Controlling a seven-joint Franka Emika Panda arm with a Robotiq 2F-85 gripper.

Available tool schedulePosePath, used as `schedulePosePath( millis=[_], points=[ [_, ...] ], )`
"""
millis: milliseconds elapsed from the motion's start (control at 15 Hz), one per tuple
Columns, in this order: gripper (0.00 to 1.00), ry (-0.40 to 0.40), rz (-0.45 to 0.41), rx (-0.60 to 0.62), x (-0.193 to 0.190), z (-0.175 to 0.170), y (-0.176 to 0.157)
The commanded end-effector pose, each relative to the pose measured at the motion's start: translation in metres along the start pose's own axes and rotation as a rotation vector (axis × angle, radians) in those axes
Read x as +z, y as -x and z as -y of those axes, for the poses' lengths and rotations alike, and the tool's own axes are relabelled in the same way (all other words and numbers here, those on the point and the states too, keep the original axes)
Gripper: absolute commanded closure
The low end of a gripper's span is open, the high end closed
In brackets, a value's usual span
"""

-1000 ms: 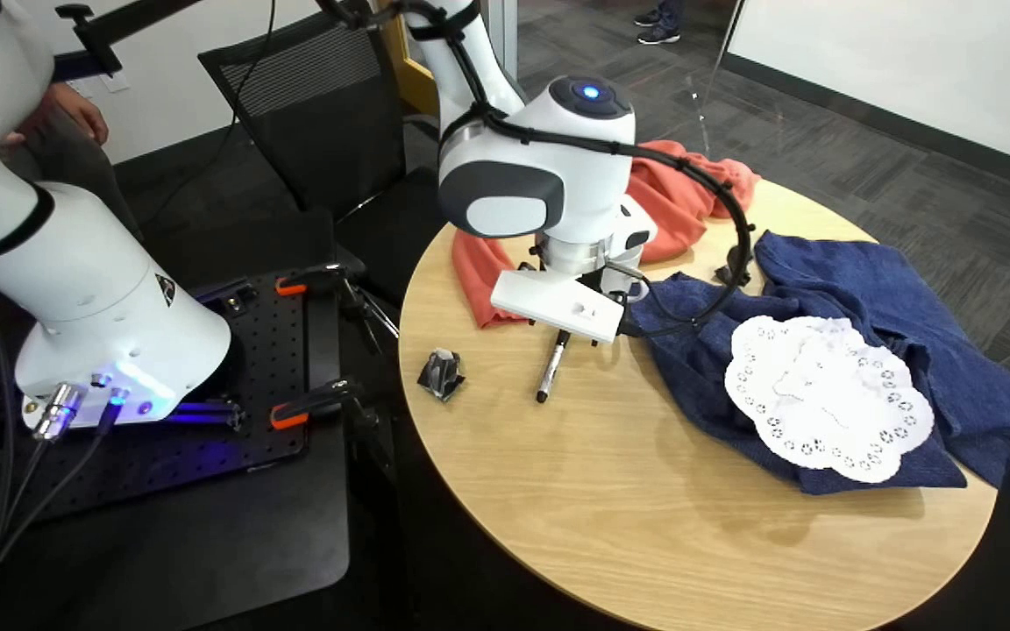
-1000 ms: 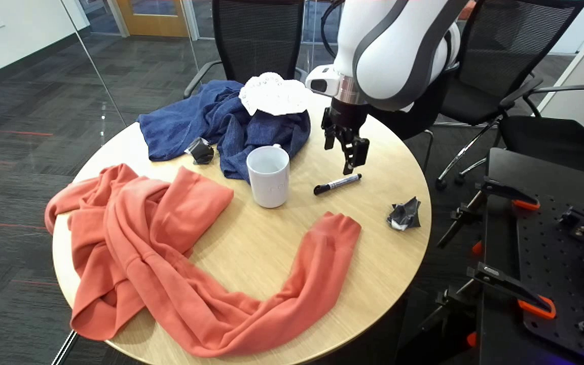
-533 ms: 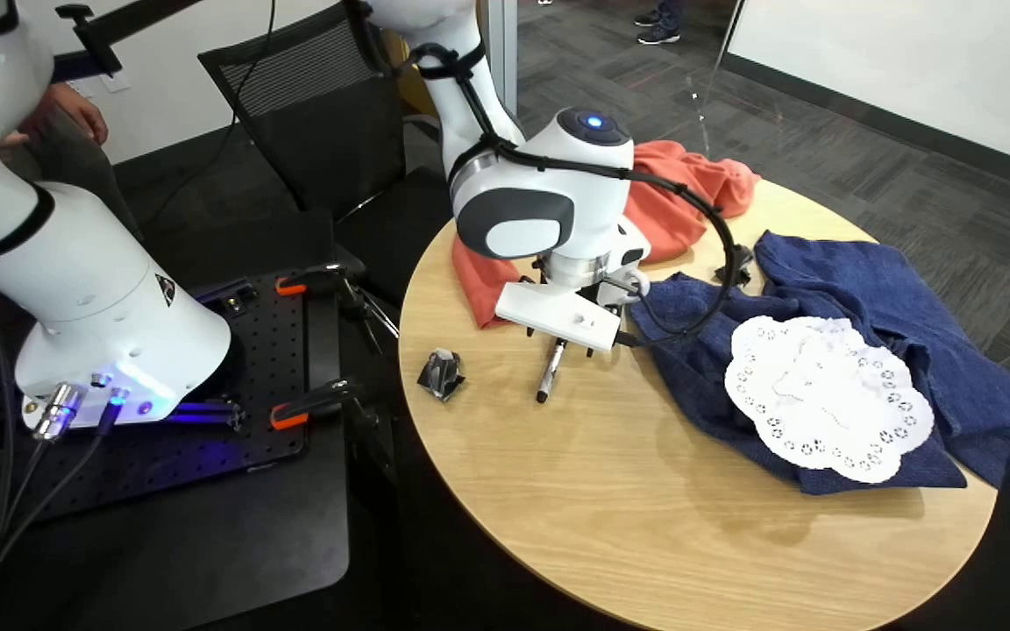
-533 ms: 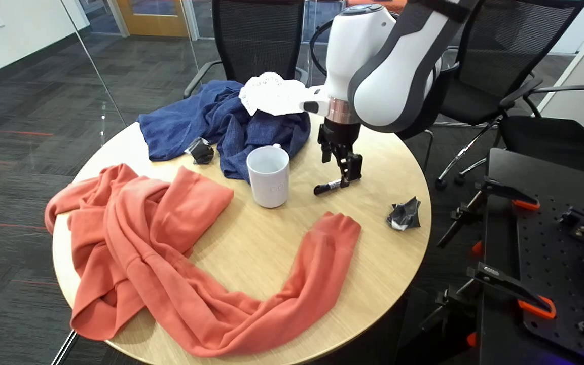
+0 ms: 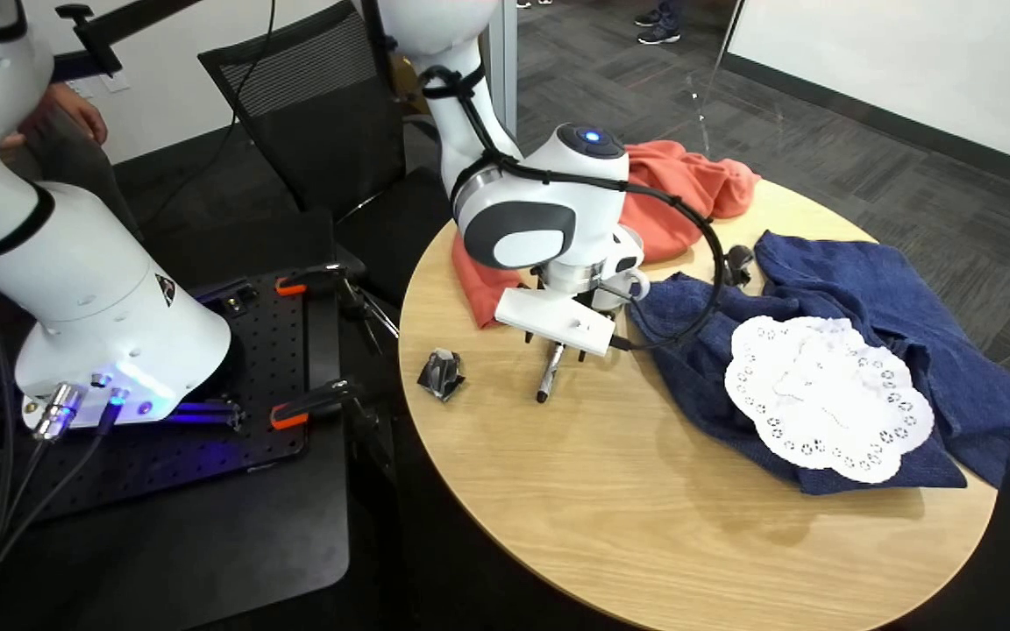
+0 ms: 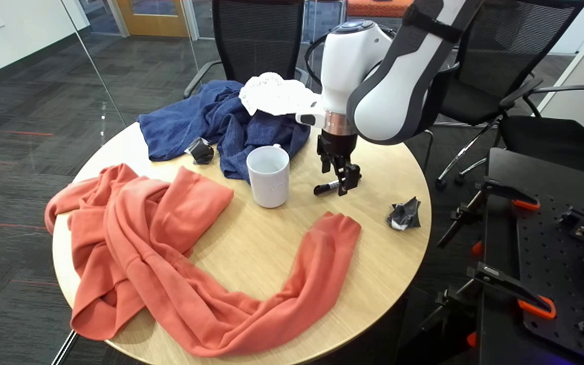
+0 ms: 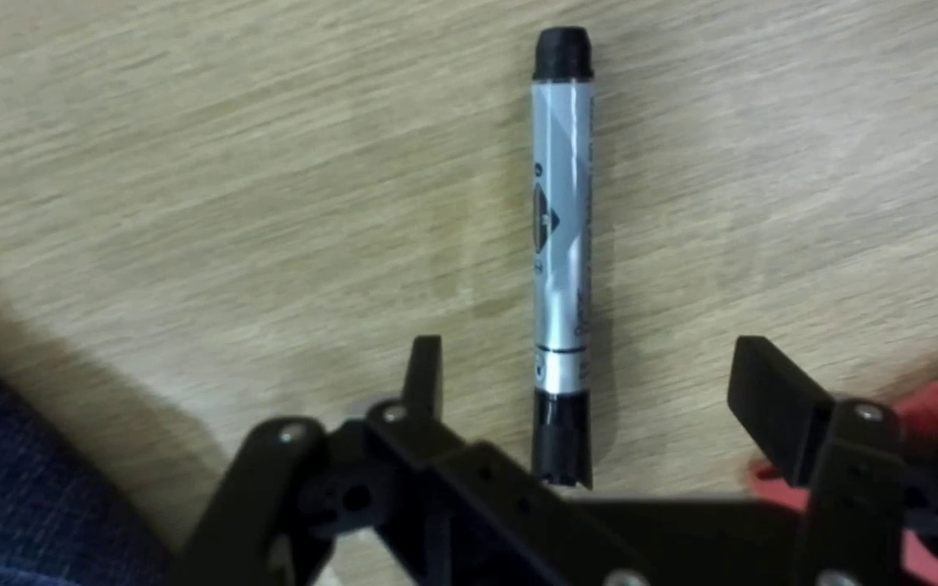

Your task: Put the marker in the mug

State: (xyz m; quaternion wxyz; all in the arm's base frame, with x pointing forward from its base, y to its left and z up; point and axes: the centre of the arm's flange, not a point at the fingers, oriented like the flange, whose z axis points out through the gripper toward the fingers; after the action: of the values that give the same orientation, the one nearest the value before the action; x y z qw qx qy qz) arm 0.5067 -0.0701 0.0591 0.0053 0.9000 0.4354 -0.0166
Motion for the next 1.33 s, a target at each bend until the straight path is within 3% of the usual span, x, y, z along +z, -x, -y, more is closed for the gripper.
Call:
schedulePosePath(
  millis=[0, 533, 667, 1267],
  points=[
    [0.41, 0.011, -0.005, 0.012, 0.006, -0.001, -0.007],
    [1.00, 0.028, -0.028, 0.022, -0.008, 0.004, -0.007],
    [0.95, 0.044, -0.046, 0.034, -0.023, 0.005, -0.007],
    [0.95, 0.128, -0.191, 0.072, -0.135, 0.001, -0.011]
  ],
)
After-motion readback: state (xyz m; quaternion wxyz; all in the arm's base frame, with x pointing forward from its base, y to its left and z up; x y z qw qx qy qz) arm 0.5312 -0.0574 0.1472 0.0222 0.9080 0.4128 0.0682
